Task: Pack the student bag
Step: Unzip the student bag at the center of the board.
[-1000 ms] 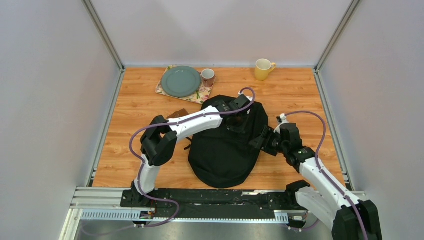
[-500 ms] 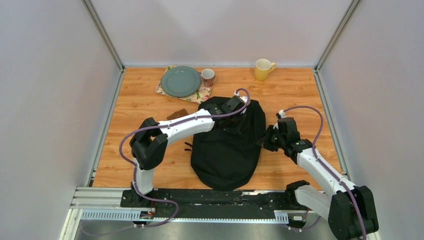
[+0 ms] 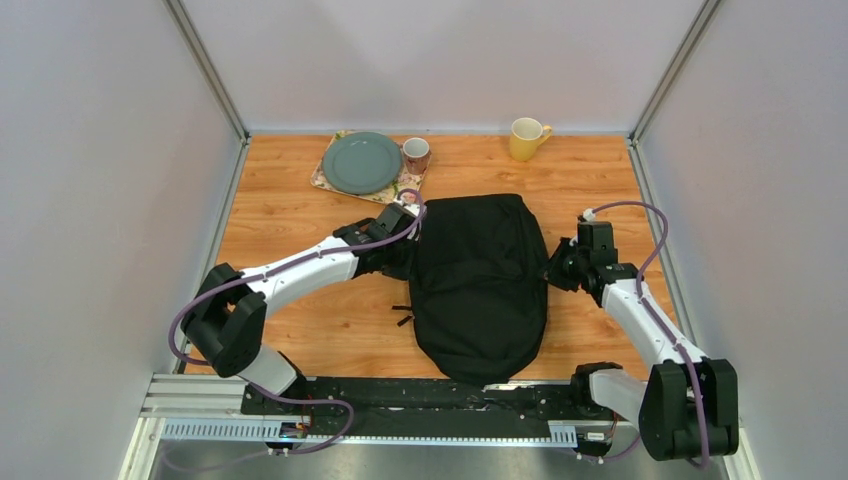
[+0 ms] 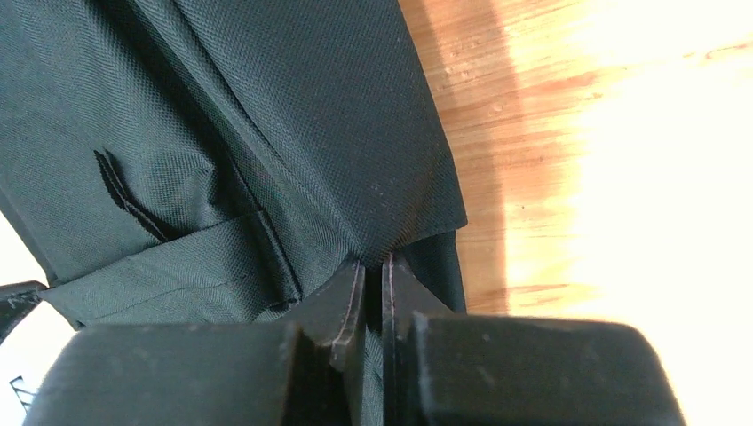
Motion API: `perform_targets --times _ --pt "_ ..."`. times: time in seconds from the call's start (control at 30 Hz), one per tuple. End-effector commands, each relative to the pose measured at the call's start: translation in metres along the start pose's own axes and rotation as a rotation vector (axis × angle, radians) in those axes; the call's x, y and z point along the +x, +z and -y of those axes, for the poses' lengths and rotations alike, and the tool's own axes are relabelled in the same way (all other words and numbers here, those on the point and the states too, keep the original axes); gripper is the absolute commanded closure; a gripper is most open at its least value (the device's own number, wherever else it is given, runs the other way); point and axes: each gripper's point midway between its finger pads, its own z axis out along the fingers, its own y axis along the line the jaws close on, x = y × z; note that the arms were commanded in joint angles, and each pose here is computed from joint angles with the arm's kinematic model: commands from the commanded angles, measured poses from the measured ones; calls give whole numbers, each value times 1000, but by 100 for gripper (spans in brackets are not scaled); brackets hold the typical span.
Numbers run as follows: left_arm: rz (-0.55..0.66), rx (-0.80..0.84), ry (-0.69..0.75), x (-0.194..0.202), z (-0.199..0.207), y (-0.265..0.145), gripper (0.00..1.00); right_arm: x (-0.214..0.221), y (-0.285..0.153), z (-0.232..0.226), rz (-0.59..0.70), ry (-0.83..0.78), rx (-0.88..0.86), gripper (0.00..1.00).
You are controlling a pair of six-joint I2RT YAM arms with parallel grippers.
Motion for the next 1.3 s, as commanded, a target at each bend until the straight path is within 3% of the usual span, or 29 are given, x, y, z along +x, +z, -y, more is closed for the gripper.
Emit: perform_targets --times 0.0,0.03,0.13,0.2,0.23,0.3,0.33,0.43,0.73,1.0,1.2,1.27 --pt "54 190 37 -15 39 -10 100 -21 -10 -8 76 -15 -13 82" --pt "55 210 35 -16 44 -10 100 -23 -13 -10 83 -20 -21 68" --pt "82 262 34 -27 57 -17 100 -30 -33 -13 137 -17 -16 50" --pt "118 295 35 -41 67 -25 100 -41 -49 -25 203 -25 -68 45" --pt "135 305 33 -47 72 -29 95 -43 -52 -31 218 -31 -102 44" --pt "185 333 45 -65 89 -38 81 -44 -58 -48 228 -31 -198 44" --pt "194 334 51 -70 95 -39 69 -43 -58 -54 223 -32 -229 44" --pt "219 357 77 -91 122 -41 57 -35 -52 -65 155 -32 -288 44" --pt "116 363 41 -102 179 -2 55 -16 -13 -67 -12 -5 -328 46" --pt "52 302 -49 -91 179 30 55 -13 -4 -68 -30 2 -363 47" --pt "36 277 -100 -86 178 45 55 -4 -2 -65 -47 2 -372 61" --pt "45 286 -110 -89 180 44 55 -1 -2 -64 -53 3 -369 59"
